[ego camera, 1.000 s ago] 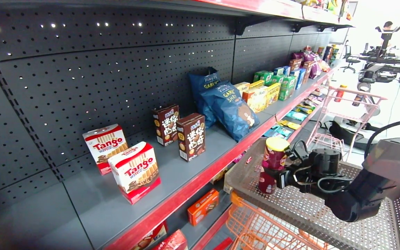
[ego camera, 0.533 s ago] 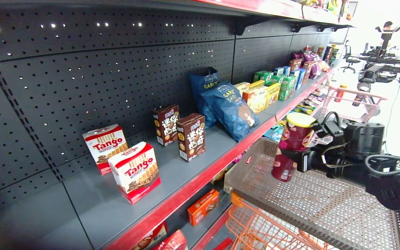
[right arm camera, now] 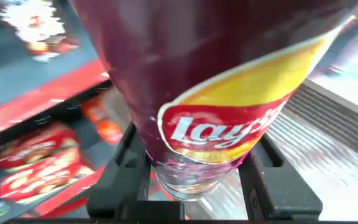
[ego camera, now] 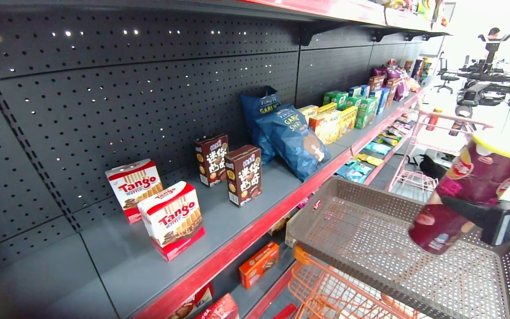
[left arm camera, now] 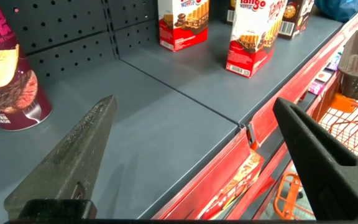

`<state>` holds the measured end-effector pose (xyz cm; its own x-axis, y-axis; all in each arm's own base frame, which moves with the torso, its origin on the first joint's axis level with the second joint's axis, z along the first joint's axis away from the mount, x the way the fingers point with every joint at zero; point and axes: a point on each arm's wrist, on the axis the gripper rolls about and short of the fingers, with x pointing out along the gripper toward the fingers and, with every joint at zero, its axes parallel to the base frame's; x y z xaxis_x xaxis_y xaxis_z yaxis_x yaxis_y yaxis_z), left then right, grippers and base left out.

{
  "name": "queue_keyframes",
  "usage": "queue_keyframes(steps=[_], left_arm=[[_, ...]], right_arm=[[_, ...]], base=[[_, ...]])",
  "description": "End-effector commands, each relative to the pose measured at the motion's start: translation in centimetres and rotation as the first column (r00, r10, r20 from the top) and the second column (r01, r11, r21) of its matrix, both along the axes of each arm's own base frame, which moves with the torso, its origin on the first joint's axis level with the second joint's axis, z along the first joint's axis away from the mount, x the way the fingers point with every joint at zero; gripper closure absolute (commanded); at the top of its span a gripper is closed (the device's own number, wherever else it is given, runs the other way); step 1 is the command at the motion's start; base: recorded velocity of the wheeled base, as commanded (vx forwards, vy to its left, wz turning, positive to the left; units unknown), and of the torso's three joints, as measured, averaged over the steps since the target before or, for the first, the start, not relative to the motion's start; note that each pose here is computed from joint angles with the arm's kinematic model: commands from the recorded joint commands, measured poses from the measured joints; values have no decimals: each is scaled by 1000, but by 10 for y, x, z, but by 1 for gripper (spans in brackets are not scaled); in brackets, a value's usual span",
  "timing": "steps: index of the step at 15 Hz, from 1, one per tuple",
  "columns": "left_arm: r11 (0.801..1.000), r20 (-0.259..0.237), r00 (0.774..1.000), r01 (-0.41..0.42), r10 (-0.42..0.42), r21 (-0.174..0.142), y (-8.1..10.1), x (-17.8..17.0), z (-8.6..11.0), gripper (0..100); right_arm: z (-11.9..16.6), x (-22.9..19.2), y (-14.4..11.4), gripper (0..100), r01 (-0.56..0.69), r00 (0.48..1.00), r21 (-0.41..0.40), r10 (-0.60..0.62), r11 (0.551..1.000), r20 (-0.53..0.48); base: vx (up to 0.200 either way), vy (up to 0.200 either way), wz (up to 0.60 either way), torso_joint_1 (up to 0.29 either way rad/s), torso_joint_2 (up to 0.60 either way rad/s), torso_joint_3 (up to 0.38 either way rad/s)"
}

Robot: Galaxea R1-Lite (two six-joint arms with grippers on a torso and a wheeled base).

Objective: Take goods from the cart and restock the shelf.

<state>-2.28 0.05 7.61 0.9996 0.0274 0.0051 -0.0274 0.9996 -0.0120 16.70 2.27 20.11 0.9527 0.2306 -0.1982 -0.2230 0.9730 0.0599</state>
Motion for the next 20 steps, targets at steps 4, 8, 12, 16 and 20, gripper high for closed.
queue_keyframes(steps=[4,8,12,16,20], left_arm=[[1000,1,1000,-2,2,0,0,0,0,0],[1000,-1,1000,-2,2,1,0,0,0,0],[1000,1,1000,0,0,0,0,0,0,0],[1000,1,1000,-2,2,1,0,0,0,0],[1000,1,1000,-2,2,0,0,0,0,0]], right_arm=[[2,-61,-16,100,244,970,-113,-243,963,20],[2,-66,-15,100,218,976,-104,-216,970,33],[1,-66,-16,100,196,981,-99,-194,976,28],[-2,-68,-16,100,198,980,-101,-197,975,24],[-2,-67,-17,100,208,978,-104,-207,973,21]], base=[[0,0,0,0,0,0],[0,0,600,-1,0,4],[0,0,600,0,2,1],[0,0,600,4,1,0],[0,0,600,2,2,0]])
